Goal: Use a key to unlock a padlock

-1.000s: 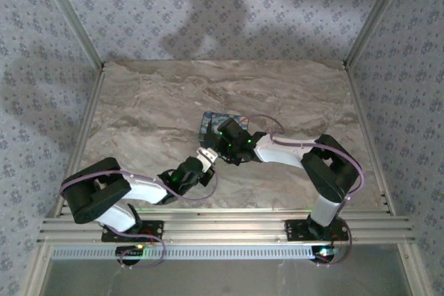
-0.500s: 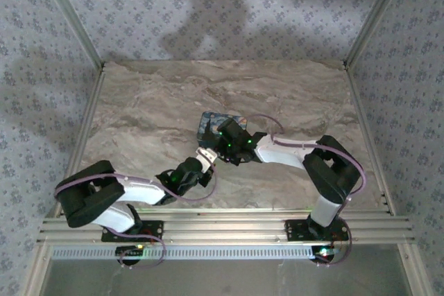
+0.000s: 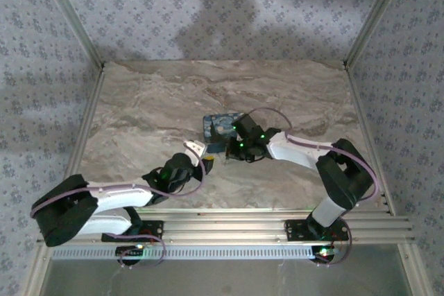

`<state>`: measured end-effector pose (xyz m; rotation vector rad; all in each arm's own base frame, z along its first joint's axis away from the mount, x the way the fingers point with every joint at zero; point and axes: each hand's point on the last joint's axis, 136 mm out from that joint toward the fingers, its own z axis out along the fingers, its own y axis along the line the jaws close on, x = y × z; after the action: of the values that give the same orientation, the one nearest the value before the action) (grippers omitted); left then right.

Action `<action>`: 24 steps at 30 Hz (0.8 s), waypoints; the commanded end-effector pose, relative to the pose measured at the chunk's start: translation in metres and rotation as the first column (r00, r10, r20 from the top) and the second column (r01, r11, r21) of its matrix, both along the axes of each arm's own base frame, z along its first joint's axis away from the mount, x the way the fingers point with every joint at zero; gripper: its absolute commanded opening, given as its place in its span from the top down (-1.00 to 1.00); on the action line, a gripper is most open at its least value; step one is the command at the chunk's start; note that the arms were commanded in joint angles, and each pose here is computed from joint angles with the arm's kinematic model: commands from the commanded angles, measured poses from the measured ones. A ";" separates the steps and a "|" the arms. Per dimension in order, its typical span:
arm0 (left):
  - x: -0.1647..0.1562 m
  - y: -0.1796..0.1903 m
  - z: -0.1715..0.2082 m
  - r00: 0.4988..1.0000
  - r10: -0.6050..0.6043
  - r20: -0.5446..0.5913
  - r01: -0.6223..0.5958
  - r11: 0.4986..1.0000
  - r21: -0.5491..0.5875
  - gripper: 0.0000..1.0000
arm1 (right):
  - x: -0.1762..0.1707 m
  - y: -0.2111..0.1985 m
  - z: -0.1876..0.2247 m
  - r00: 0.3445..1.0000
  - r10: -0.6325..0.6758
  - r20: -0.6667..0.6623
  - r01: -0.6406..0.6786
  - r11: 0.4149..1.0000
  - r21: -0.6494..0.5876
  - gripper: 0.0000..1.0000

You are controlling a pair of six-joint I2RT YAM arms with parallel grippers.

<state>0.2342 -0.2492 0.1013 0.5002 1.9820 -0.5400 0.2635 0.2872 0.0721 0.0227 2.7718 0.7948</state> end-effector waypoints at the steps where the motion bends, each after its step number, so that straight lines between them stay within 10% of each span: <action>1: -0.002 0.012 0.000 0.998 0.028 -0.054 -0.030 0.999 -0.035 0.15 | -0.003 -0.008 0.023 0.988 0.125 0.088 -0.129 0.991 0.035 1.00; 13: 0.005 0.026 0.003 0.991 0.074 -0.108 -0.081 0.995 -0.064 0.14 | -0.008 -0.029 0.031 0.960 0.247 0.129 -0.258 0.963 0.078 1.00; 24: 0.008 0.019 0.004 0.988 0.055 -0.142 -0.066 0.995 -0.079 0.15 | 0.001 -0.041 0.018 0.990 0.090 0.108 -0.102 0.988 0.118 1.00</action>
<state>0.2352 -0.2222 0.0877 0.3819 2.1209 -0.5850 0.2549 0.2425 0.0729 -0.1867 2.7204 0.9063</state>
